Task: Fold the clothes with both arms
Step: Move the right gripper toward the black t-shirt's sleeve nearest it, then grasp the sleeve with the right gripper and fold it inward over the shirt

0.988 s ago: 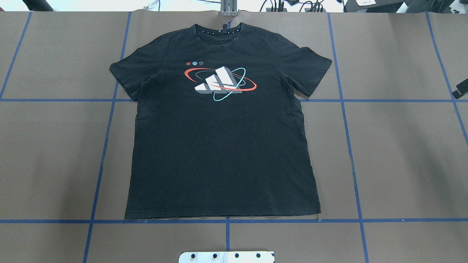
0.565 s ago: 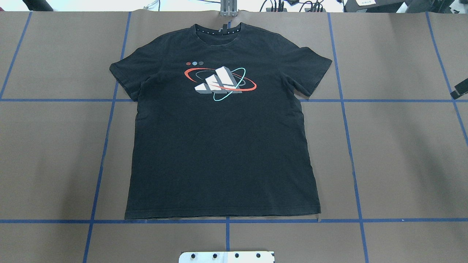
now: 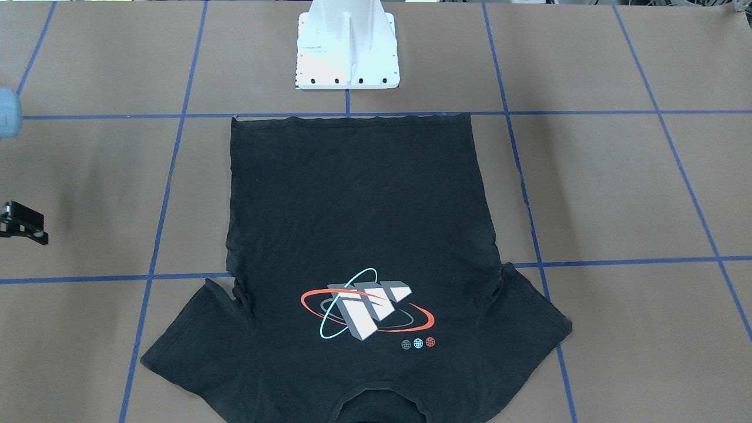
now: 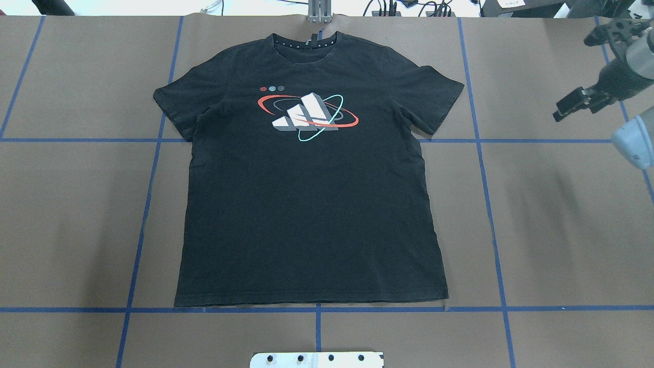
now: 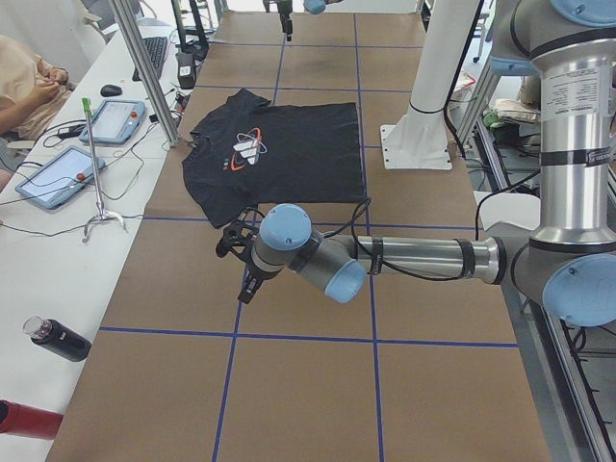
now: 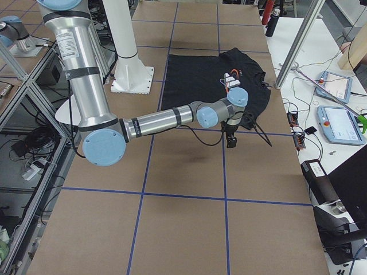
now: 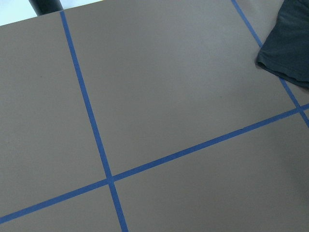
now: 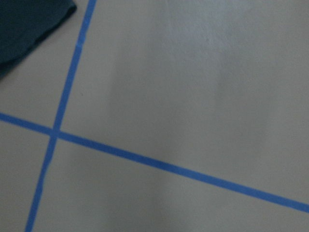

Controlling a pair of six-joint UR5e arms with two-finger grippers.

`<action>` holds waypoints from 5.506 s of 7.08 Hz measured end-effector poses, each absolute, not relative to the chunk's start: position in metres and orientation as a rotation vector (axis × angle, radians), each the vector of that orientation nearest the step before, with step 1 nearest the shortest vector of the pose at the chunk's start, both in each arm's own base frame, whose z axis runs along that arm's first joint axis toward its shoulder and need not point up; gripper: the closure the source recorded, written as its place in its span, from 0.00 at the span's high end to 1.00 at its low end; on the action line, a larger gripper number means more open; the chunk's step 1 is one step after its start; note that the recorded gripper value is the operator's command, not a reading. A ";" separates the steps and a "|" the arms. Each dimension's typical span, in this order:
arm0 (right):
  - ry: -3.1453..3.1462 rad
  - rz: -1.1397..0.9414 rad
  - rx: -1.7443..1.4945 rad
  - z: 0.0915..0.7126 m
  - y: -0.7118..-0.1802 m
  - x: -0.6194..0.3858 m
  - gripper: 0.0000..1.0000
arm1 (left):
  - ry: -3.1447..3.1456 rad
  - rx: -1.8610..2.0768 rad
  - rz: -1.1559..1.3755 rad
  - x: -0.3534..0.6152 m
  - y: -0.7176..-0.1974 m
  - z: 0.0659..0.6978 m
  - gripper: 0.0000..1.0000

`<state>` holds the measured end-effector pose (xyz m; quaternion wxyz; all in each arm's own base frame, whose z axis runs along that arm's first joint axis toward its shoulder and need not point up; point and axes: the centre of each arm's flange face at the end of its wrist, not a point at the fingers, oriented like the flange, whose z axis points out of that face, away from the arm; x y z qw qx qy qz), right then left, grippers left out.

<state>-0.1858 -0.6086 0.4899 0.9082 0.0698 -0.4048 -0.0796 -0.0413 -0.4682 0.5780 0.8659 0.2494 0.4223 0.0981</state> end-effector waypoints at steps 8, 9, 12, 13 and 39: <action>-0.816 0.325 0.231 0.452 -0.699 -0.354 0.78 | 0.890 0.553 0.206 -0.040 -0.467 0.577 1.00; -0.797 0.330 0.235 0.458 -0.700 -0.359 0.77 | 0.890 0.552 0.206 -0.040 -0.467 0.577 1.00; -0.759 0.330 0.245 0.463 -0.704 -0.378 0.68 | 0.890 0.549 0.205 -0.040 -0.466 0.580 1.00; -0.750 0.330 0.245 0.464 -0.706 -0.382 0.64 | 0.890 0.548 0.205 -0.040 -0.466 0.580 1.00; -1.030 0.406 0.268 0.237 -0.599 -0.505 1.00 | 1.022 0.502 0.143 0.115 -0.596 0.449 0.99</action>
